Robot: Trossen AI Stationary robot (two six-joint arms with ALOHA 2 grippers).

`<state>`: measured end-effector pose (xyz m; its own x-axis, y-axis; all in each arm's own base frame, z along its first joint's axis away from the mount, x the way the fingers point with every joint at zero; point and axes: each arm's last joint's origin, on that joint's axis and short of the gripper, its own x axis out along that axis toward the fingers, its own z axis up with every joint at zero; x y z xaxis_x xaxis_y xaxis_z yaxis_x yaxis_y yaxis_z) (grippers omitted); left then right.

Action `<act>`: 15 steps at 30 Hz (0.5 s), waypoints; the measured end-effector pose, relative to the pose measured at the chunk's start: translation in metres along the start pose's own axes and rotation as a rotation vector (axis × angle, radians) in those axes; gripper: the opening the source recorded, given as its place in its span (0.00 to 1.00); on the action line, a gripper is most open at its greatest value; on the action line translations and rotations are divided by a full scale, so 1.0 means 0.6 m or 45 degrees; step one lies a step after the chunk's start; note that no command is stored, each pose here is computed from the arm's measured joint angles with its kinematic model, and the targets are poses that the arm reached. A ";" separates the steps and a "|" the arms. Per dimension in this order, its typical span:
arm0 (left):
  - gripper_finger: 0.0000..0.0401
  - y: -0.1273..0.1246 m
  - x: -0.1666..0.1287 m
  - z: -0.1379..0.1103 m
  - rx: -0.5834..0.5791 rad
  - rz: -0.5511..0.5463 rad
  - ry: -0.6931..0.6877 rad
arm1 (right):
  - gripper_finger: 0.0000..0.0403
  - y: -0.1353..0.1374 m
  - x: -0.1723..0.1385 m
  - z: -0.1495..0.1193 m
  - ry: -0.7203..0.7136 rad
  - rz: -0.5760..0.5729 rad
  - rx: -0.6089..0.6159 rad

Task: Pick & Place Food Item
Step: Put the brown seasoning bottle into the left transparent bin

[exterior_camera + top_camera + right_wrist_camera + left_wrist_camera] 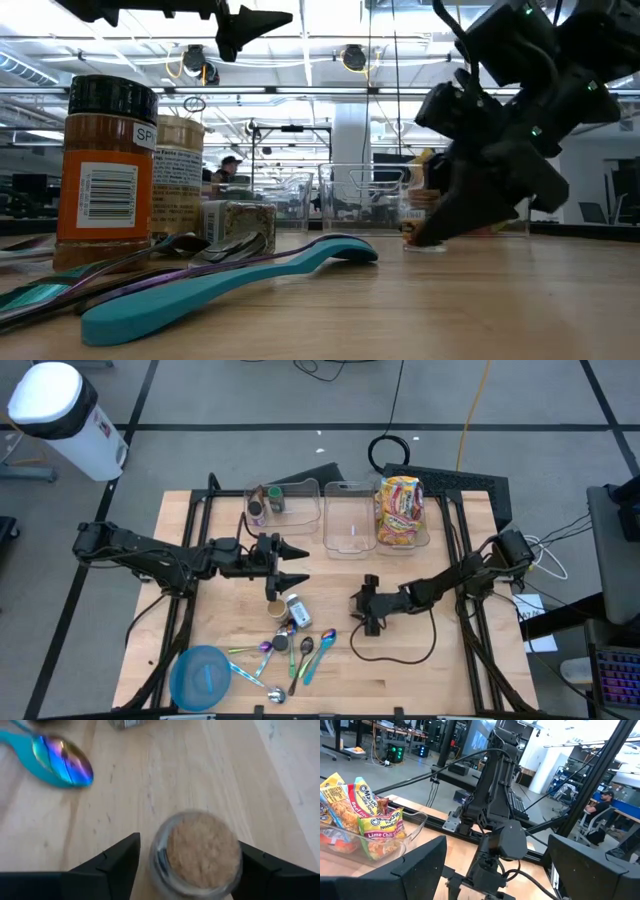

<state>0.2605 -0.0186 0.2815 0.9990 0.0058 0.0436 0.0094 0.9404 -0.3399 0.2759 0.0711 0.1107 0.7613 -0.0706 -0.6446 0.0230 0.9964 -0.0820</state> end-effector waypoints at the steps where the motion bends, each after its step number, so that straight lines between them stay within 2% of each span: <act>1: 0.88 0.000 0.000 0.000 0.000 0.000 0.001 | 0.63 0.000 -0.004 0.000 0.013 0.001 -0.022; 6: 0.88 0.000 0.000 0.000 -0.001 0.000 0.002 | 0.68 -0.003 -0.040 0.007 0.083 0.004 -0.095; 9: 0.88 0.000 0.000 0.000 -0.001 0.000 0.004 | 0.69 -0.012 -0.063 0.001 0.170 -0.020 -0.042; 12: 0.88 0.000 0.000 -0.001 -0.003 0.003 0.011 | 0.70 -0.021 -0.078 -0.030 0.211 -0.036 0.052; 15: 0.88 0.001 0.000 -0.002 -0.012 0.004 0.015 | 0.69 -0.028 -0.082 -0.071 0.134 -0.022 0.151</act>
<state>0.2605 -0.0187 0.2805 0.9995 0.0046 0.0311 0.0066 0.9370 -0.3492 0.2104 0.0556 0.1113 0.6880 -0.0864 -0.7206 0.1170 0.9931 -0.0074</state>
